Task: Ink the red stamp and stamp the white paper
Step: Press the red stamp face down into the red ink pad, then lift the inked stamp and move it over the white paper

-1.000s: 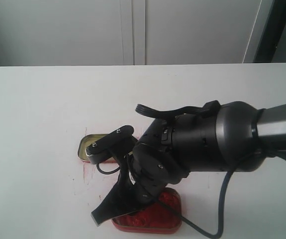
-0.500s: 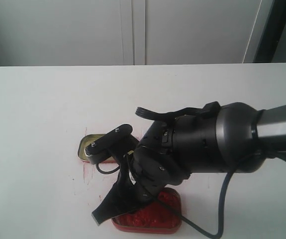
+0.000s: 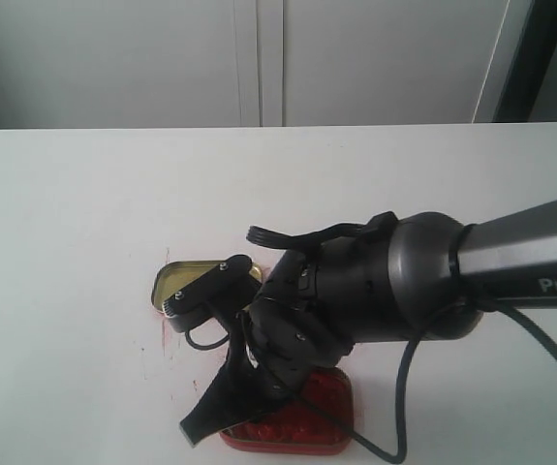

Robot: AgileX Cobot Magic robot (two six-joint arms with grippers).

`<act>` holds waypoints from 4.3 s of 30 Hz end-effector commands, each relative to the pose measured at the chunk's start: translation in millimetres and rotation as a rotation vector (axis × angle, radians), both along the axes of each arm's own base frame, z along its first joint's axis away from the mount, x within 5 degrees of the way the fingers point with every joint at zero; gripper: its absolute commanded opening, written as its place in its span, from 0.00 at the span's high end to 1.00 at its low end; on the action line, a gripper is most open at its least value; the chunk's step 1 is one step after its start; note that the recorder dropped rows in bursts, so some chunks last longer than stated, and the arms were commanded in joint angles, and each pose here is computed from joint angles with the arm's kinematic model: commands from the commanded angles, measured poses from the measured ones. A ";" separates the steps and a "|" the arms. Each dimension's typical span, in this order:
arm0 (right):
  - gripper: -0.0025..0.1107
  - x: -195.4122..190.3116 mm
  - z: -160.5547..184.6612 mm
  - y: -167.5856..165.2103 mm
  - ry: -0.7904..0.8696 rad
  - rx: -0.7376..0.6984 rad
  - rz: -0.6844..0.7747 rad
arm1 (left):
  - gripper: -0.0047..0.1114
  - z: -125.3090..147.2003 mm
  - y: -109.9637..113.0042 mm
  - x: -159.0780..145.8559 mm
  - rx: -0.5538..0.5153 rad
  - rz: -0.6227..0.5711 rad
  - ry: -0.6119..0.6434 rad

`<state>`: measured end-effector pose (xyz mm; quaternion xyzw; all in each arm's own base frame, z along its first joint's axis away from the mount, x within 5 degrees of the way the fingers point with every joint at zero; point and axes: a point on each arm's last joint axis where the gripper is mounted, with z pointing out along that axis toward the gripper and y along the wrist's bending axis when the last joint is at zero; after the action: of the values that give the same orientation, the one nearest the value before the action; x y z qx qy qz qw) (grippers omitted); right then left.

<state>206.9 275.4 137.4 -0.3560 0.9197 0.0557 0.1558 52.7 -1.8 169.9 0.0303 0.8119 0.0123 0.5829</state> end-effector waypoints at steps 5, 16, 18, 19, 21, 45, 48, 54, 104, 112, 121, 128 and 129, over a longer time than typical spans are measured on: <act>0.98 -2.3 -24.9 -3.4 0.047 -0.068 -0.003 | 0.96 -0.2 -0.4 0.1 -0.009 -0.004 -0.003; 0.98 -2.2 -19.6 -3.3 0.038 -0.055 -0.003 | 0.96 -0.2 -0.4 0.1 -0.009 -0.004 -0.003; 0.98 -2.0 -12.2 -3.4 0.022 -0.040 0.001 | 0.96 -0.2 -0.4 0.1 -0.009 -0.004 -0.003; 0.98 -1.7 -9.0 -3.6 0.013 -0.036 0.006 | 0.96 -0.2 -0.4 0.1 -0.009 -0.004 -0.003; 0.98 -1.4 0.0 -3.3 -0.006 -0.013 0.008 | 0.96 -0.2 -0.4 0.1 -0.009 -0.004 -0.003; 0.98 -3.4 49.3 -7.2 -0.103 0.100 0.018 | 0.96 -0.2 -0.4 0.1 -0.009 -0.004 -0.003; 0.98 -3.3 49.3 -7.3 -0.106 0.098 0.021 | 0.96 -0.2 -0.4 0.1 -0.009 -0.004 -0.003; 0.98 -3.0 49.4 -7.3 -0.112 0.095 0.031 | 0.96 -0.2 -0.4 0.1 -0.009 -0.004 -0.003; 0.98 66.1 71.0 -52.3 -0.209 0.102 -0.180 | 0.96 -0.2 -0.4 0.1 -0.009 -0.004 -0.003; 0.98 78.6 75.6 -48.6 -0.231 0.103 -0.187 | 0.96 -0.2 -0.4 0.1 -0.009 -0.004 -0.003; 0.98 98.9 66.1 -49.5 -0.209 0.071 -0.251 | 0.96 -0.2 -0.4 0.1 -0.009 -0.004 -0.003; 0.98 109.2 51.4 -54.7 -0.176 0.037 -0.284 | 0.96 -0.2 -0.4 0.1 -0.009 -0.004 -0.003; 0.98 109.3 50.5 -54.6 -0.175 0.035 -0.284 | 0.96 -0.2 -0.4 0.1 -0.009 -0.004 -0.003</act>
<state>312.1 222.6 188.7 -0.2283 0.9416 0.0214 0.2464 52.7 -1.8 169.9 0.0303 0.8119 0.0123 0.5829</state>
